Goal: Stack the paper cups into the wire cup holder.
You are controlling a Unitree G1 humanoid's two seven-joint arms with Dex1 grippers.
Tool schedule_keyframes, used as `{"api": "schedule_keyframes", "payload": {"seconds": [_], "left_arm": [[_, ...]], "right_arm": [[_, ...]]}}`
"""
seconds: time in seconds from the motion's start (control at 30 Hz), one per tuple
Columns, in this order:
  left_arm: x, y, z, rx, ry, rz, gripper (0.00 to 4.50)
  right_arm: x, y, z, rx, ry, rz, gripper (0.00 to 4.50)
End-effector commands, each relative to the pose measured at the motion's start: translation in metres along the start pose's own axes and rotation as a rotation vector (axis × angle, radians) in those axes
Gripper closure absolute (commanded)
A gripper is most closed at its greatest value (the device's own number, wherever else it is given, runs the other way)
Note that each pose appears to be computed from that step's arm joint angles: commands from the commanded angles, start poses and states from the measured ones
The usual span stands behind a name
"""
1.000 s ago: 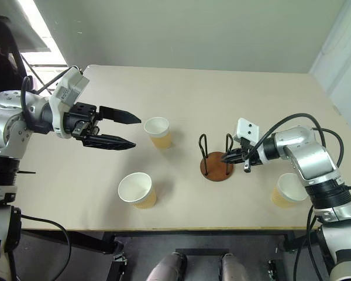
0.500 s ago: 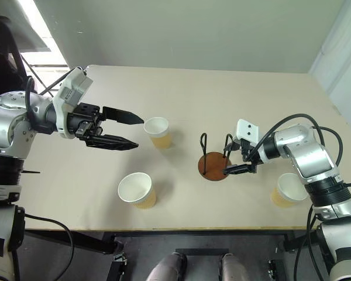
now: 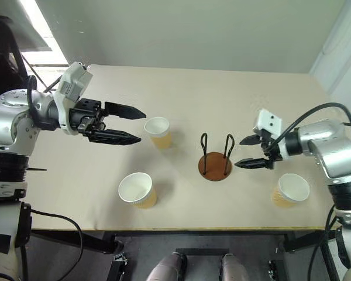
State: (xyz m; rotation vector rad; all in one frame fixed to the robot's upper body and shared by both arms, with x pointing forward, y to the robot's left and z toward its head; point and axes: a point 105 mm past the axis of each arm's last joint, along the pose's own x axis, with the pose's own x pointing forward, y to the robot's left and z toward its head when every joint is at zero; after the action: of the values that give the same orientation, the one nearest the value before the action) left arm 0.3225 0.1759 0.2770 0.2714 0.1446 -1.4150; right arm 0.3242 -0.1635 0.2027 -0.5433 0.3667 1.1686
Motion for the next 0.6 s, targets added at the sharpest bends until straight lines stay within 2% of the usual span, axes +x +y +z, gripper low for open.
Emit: {"api": "schedule_keyframes", "payload": {"seconds": [0.03,0.13,0.3,0.43,0.6], "left_arm": [[-0.004,0.003,0.012,0.044,-0.009,0.029,0.0],[-0.004,0.012,0.017,0.091,-0.003,0.076,0.0],[-0.004,0.043,0.031,0.218,-0.009,0.264,0.0],[-0.007,0.06,0.036,0.311,0.034,0.363,0.0],[-0.01,0.068,0.02,0.502,0.31,0.368,0.0]], "right_arm": [[-0.02,-0.003,0.014,-0.038,-0.035,-0.065,0.63],[-0.036,-0.004,0.032,-0.055,-0.093,-0.113,0.63],[-0.054,-0.008,0.067,-0.1,-0.202,-0.208,0.63],[-0.061,-0.003,0.079,-0.116,-0.23,-0.221,0.63],[-0.068,-0.007,0.077,-0.105,-0.214,-0.248,0.63]]}}
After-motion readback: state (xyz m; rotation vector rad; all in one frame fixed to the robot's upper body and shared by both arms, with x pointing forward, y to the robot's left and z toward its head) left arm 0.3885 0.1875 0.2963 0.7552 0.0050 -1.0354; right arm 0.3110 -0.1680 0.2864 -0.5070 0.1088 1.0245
